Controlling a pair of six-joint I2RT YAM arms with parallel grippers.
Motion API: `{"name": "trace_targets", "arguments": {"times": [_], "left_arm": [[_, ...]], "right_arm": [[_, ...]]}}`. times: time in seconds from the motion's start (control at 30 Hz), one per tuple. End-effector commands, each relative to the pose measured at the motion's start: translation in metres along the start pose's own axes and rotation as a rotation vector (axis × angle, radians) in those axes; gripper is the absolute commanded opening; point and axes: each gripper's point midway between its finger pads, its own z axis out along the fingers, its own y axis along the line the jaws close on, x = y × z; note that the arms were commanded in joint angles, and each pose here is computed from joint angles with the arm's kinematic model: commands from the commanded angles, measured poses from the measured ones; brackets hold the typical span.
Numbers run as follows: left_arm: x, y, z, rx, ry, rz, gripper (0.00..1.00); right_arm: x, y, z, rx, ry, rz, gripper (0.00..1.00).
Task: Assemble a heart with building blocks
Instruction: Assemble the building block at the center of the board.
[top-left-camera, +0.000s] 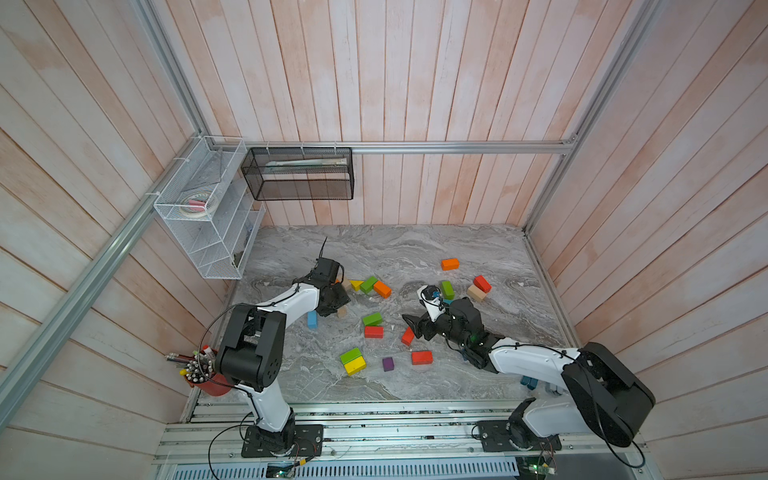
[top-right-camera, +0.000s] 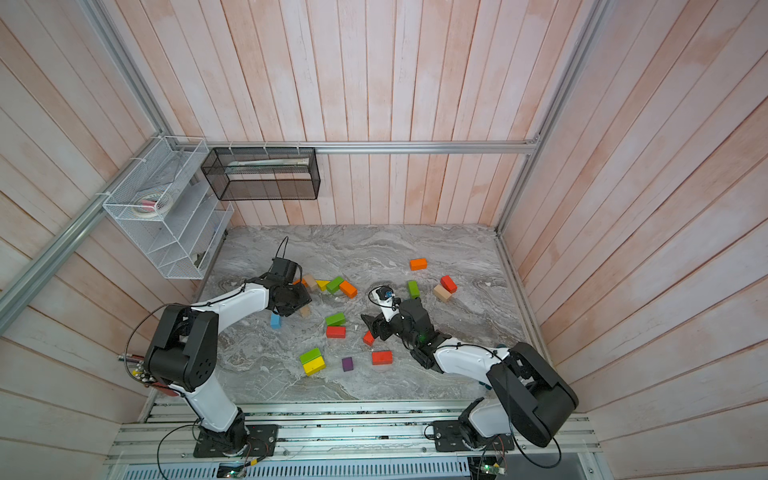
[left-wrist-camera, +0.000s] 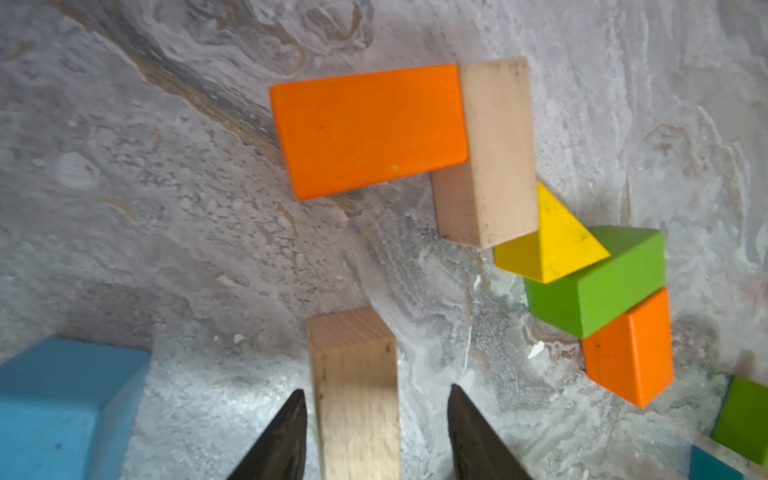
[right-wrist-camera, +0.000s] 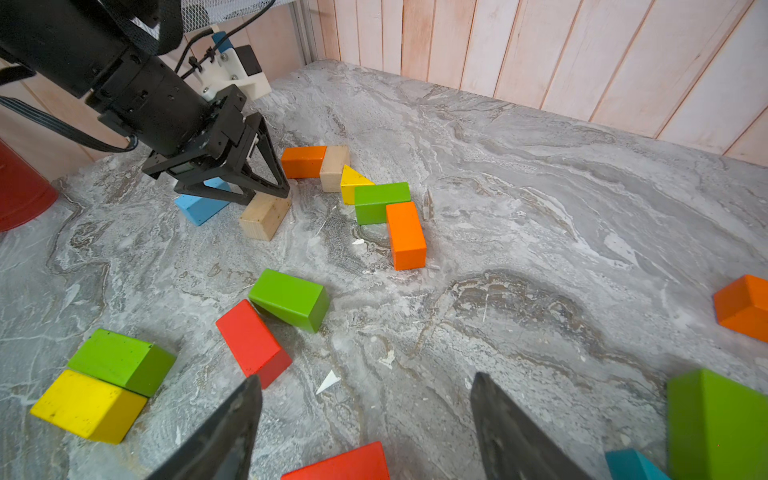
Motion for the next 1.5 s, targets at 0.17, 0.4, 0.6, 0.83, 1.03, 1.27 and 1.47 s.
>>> {"name": "trace_targets", "arguments": {"times": [0.17,0.4,0.6,0.83,1.03,1.27,1.47], "left_arm": [[0.003,-0.004,0.002,-0.015,0.010,0.007,0.56],[0.010,-0.004,0.007,-0.029,0.022,0.017,0.54],[0.009,-0.003,0.008,-0.038,0.013,0.009,0.45],[0.002,-0.004,0.007,-0.044,-0.006,0.004,0.40],[-0.005,-0.007,0.007,-0.050,-0.018,0.007,0.35],[-0.012,-0.003,0.008,-0.058,-0.028,-0.007,0.32],[-0.012,0.000,0.008,-0.063,-0.029,-0.022,0.32]], "right_arm": [[-0.007,0.000,0.000,0.008,-0.013,-0.001,0.79],[-0.007,0.000,0.000,0.007,-0.013,-0.002,0.79],[-0.008,0.000,-0.001,0.008,-0.016,-0.001,0.79],[-0.008,0.000,-0.001,0.008,-0.017,0.000,0.79],[-0.007,0.000,0.000,0.010,-0.015,-0.001,0.79],[-0.007,0.000,0.000,0.010,-0.014,-0.002,0.79],[-0.006,0.000,0.000,0.010,-0.011,-0.001,0.79]]}}
